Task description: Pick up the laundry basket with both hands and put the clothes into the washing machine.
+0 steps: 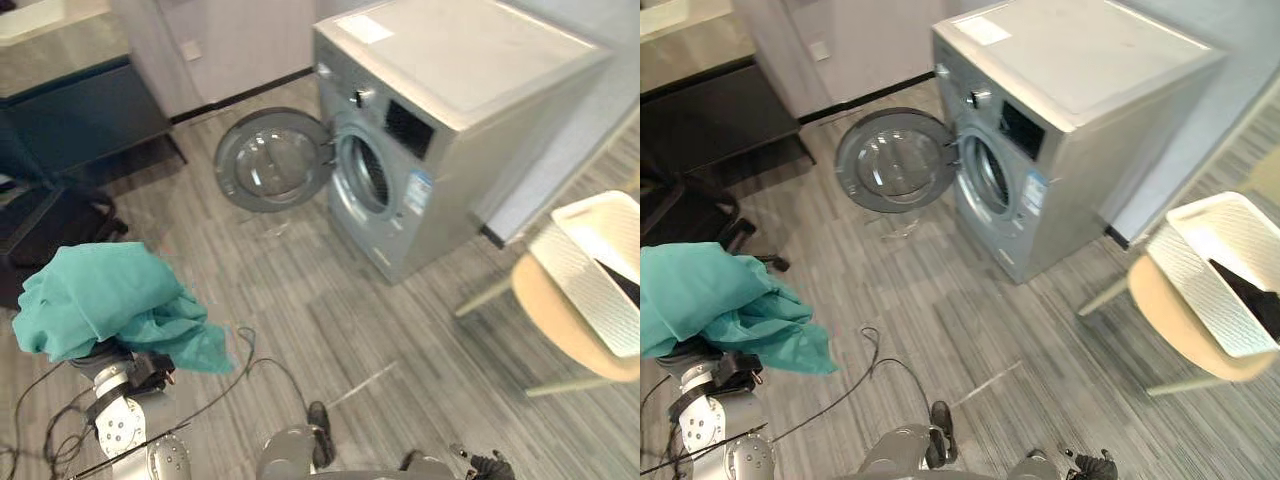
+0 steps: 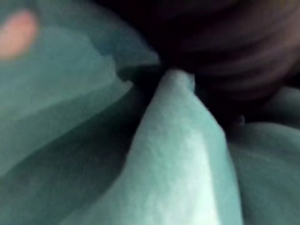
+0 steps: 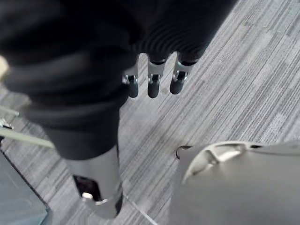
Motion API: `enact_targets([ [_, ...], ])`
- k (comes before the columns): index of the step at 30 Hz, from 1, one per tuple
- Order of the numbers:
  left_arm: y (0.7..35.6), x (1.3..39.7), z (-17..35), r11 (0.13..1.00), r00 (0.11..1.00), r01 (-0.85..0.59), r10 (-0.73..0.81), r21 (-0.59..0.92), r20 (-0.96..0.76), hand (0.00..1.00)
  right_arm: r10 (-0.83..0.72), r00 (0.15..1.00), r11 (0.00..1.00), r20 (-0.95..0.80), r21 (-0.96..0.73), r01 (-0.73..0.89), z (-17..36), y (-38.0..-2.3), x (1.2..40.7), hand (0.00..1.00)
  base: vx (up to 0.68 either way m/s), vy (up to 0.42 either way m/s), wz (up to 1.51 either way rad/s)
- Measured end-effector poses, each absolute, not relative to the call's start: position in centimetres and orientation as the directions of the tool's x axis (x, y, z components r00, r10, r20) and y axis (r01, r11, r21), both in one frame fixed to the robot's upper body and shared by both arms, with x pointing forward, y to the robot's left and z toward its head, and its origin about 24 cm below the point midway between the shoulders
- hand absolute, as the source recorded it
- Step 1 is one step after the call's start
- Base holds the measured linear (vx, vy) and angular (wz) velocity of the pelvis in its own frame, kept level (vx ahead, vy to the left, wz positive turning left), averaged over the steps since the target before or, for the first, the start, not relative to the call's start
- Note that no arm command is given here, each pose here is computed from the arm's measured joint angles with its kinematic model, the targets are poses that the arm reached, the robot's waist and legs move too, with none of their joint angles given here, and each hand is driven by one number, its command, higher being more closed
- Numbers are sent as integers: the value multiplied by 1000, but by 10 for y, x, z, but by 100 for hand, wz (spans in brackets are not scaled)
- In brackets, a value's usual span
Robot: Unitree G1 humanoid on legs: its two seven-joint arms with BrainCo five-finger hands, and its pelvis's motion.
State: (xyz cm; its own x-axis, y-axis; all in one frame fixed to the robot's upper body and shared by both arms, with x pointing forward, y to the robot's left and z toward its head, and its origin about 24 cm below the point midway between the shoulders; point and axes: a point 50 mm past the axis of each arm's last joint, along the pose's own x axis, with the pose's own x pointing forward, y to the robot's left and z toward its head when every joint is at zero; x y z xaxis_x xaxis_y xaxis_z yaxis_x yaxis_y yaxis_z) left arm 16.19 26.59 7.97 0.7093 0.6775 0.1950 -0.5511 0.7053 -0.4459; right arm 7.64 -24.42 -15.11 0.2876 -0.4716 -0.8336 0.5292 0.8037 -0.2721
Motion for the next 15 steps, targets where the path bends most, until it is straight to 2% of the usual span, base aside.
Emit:
enact_targets([
  [3, 264, 160, 74, 709, 722, -557, 671, -433, 170, 100, -468, 340, 818, -816, -255, 515, -147, -243, 92, 0, 240, 179, 11],
  [8, 246, 167, 68, 762, 797, -483, 587, -430, 144, 100, -394, 455, 883, -799, -192, 428, -143, -216, 115, 0, 262, 30, 41],
  [11, 224, 189, 61, 787, 855, -404, 506, -466, 115, 100, -400, 486, 882, -777, -182, 434, -138, -216, 123, 0, 289, -53, 56],
  [15, 210, 202, 62, 806, 887, -341, 446, -484, 119, 100, -397, 487, 886, -778, -185, 426, -138, -217, 122, 0, 412, -140, 59],
])
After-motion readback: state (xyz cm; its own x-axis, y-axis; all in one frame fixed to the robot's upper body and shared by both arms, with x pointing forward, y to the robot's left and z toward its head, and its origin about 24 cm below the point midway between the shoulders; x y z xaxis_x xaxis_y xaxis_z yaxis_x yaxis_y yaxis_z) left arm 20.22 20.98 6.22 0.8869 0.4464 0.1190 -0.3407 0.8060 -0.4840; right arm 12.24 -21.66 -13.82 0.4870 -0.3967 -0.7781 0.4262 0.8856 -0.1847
